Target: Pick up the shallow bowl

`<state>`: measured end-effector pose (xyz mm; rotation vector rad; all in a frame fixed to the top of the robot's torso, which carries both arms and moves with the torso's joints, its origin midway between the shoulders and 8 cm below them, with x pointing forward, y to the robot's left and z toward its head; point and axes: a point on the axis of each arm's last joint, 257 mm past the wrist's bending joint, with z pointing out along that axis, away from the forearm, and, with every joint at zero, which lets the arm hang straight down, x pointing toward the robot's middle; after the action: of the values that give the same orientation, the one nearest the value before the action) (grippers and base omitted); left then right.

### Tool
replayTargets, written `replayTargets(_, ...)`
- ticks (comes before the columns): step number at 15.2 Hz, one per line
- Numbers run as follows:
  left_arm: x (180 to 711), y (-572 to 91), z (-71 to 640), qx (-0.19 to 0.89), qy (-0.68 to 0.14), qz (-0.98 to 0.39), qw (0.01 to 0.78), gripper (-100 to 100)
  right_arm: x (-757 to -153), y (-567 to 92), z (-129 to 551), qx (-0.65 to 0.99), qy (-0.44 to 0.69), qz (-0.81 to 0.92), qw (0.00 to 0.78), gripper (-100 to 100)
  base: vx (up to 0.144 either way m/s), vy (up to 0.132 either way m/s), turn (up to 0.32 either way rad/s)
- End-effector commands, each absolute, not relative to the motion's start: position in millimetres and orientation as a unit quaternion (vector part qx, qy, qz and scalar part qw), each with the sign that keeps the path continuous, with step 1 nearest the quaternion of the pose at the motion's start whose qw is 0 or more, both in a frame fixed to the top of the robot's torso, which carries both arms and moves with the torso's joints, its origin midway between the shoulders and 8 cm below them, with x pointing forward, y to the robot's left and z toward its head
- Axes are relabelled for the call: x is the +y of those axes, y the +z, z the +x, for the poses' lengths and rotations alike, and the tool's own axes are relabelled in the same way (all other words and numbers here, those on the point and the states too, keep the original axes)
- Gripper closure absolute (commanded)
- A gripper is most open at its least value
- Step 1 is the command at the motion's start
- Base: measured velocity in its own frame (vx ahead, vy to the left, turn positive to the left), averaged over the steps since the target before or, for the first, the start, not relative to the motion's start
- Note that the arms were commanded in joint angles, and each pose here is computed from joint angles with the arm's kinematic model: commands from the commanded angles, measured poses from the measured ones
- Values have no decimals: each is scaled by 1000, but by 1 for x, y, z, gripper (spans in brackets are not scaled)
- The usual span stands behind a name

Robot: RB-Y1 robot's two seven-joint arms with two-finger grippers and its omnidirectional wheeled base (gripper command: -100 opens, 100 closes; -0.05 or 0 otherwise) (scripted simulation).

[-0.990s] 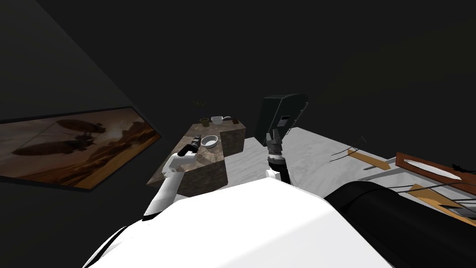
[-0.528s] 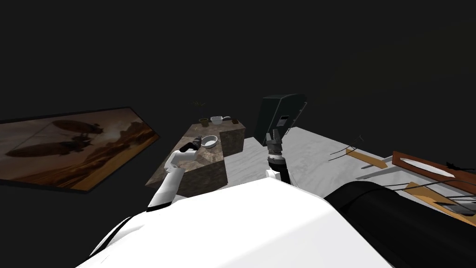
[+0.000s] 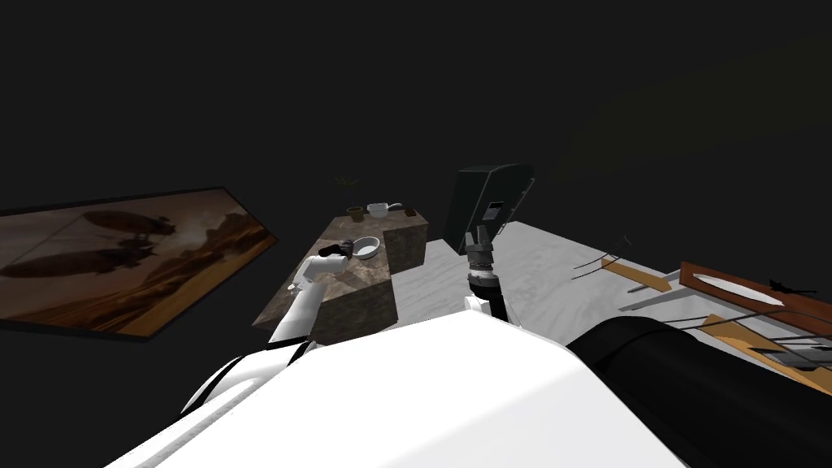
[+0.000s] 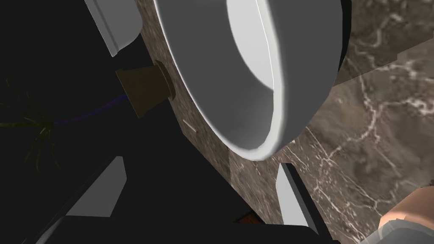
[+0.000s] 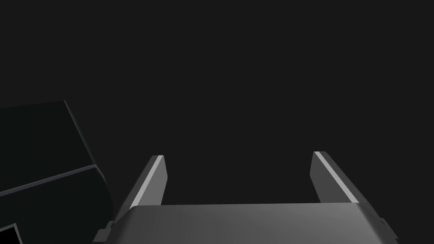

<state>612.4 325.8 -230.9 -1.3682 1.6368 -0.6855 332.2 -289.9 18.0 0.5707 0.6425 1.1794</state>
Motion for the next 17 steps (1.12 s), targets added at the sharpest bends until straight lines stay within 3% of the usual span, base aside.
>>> replayTargets(1,327,-240,612,664,-262,-564,416,-100,-290,18,332,293,539,261,745,0,5,7,-30)
replayTargets(17,316,-279,603,691,-187,-636,289,-100,-290,18,332,294,539,261,745,0,9,10,-17)
